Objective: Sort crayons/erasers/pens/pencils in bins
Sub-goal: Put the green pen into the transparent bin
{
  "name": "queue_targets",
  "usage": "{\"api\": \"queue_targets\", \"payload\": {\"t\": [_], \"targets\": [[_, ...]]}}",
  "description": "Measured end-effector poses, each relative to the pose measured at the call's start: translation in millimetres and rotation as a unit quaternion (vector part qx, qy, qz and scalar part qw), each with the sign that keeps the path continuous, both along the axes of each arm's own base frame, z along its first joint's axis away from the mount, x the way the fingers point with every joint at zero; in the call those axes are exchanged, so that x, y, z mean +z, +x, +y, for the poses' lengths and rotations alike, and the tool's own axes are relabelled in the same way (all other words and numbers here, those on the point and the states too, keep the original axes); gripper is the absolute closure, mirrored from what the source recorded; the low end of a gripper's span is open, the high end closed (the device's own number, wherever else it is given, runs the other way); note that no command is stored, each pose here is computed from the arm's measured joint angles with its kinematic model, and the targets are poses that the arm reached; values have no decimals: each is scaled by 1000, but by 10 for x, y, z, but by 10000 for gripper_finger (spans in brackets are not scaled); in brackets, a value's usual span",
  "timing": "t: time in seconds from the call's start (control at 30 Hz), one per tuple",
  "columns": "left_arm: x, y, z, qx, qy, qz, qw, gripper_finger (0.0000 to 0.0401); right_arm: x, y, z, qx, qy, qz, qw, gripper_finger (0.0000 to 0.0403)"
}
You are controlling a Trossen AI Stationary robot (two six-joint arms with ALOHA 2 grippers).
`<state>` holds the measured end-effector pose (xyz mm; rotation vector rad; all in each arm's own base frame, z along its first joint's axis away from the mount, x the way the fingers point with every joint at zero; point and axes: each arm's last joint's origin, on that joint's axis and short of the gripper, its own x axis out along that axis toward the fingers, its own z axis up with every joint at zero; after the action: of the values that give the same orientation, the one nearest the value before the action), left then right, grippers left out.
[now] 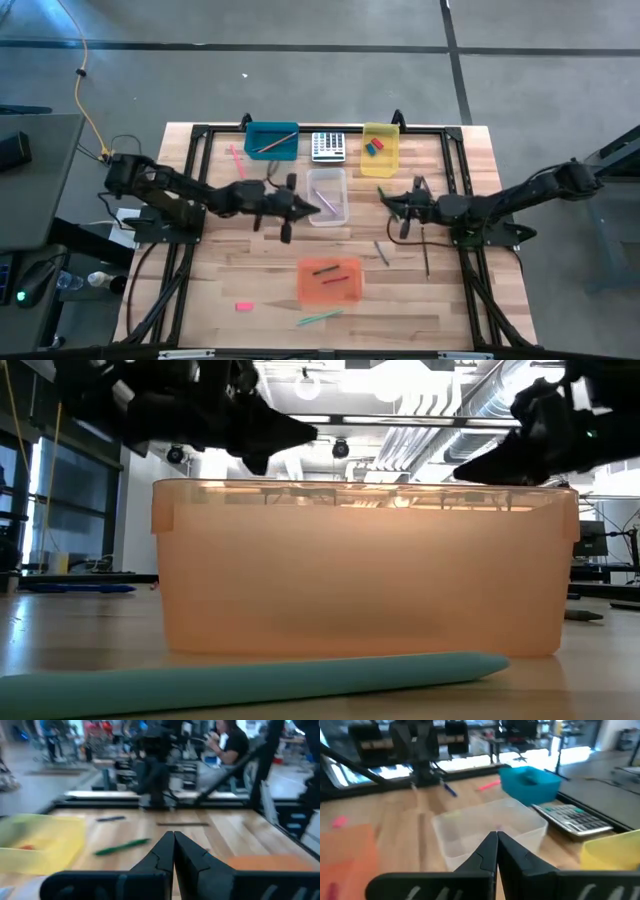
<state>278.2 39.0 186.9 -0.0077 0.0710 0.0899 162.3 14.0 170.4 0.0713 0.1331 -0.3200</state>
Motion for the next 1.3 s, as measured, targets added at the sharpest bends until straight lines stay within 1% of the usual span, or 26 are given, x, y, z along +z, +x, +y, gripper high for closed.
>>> {"api": "queue_targets", "payload": {"t": [0.1, 0.17, 0.33, 0.47, 0.6, 0.7, 0.87, 1.0, 1.1, 1.13, 1.3], "targets": [[-8, -145, 170, 12, 5, -23, 1000, 401, 139, 87, -3, -24, -7, 46, 999, 403], [2, -226, 289, 21, 2, -27, 999, 401, 254, 133, -16, -35, -3, 82, 996, 403], [4, -383, 556, 41, 7, -28, 999, 401, 510, 198, -86, -78, 40, 145, 986, 403], [5, -474, 748, 69, 10, -26, 997, 401, 552, 217, -151, -106, 80, 193, 972, 403], [4, -546, 884, 98, 12, -25, 995, 401, 427, 236, -228, -134, 155, 245, 948, 400], [-1, -592, 961, 115, 22, -21, 993, 401, 278, 264, -280, -165, 198, 284, 923, 381], [-22, -636, 1030, 131, 11, -13, 991, 401, 63, 343, -382, -203, 247, 328, 889, 317], [-55, -652, 1051, 135, 17, 5, 991, 400, -103, 408, -483, -234, 278, 348, 864, 268], [-69, -658, 1058, 136, 20, 13, 990, 401, -213, 460, -541, -237, 296, 361, 852, 246], [-69, -658, 1059, 136, 20, 13, 990, 401, -243, 482, -557, -236, 300, 361, 851, 242], [-72, -661, 1061, 137, 19, 15, 990, 401, -389, 532, -625, -248, 308, 377, 837, 243]]}}
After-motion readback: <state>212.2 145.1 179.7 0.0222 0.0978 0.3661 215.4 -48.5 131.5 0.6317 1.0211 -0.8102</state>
